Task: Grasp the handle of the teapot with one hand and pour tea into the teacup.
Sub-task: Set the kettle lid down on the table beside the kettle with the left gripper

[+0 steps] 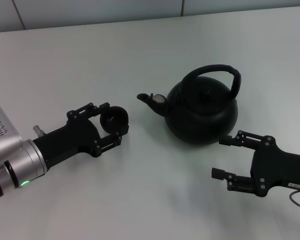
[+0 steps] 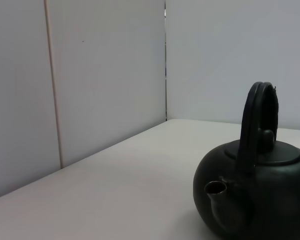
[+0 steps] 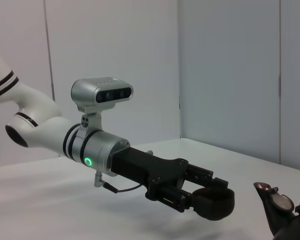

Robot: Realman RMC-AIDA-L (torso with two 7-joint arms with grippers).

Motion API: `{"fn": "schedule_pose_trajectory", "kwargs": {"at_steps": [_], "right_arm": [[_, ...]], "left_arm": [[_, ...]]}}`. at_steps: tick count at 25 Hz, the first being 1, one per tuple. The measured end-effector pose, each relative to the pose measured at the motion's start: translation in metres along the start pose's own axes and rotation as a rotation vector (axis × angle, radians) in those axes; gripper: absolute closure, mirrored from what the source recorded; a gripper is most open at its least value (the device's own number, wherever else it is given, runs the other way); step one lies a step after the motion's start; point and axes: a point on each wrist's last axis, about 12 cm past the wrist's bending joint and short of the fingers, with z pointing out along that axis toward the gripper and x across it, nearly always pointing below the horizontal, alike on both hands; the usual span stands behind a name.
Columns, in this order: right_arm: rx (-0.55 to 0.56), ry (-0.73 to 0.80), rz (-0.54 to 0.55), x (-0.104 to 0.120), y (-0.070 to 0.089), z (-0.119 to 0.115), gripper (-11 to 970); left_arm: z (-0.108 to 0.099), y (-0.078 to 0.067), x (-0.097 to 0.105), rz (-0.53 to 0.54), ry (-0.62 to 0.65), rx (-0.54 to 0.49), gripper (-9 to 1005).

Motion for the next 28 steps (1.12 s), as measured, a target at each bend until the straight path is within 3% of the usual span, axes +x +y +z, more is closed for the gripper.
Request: {"fn": "schedule_pose_trajectory", "kwargs": {"at_steps": [28], "right_arm": [[-0.007, -0.006, -0.004, -0.001, -0.001, 0.003, 219]], "left_arm": [[0.001, -0.006, 0.016, -0.012, 0.093, -0.034, 275]]}}
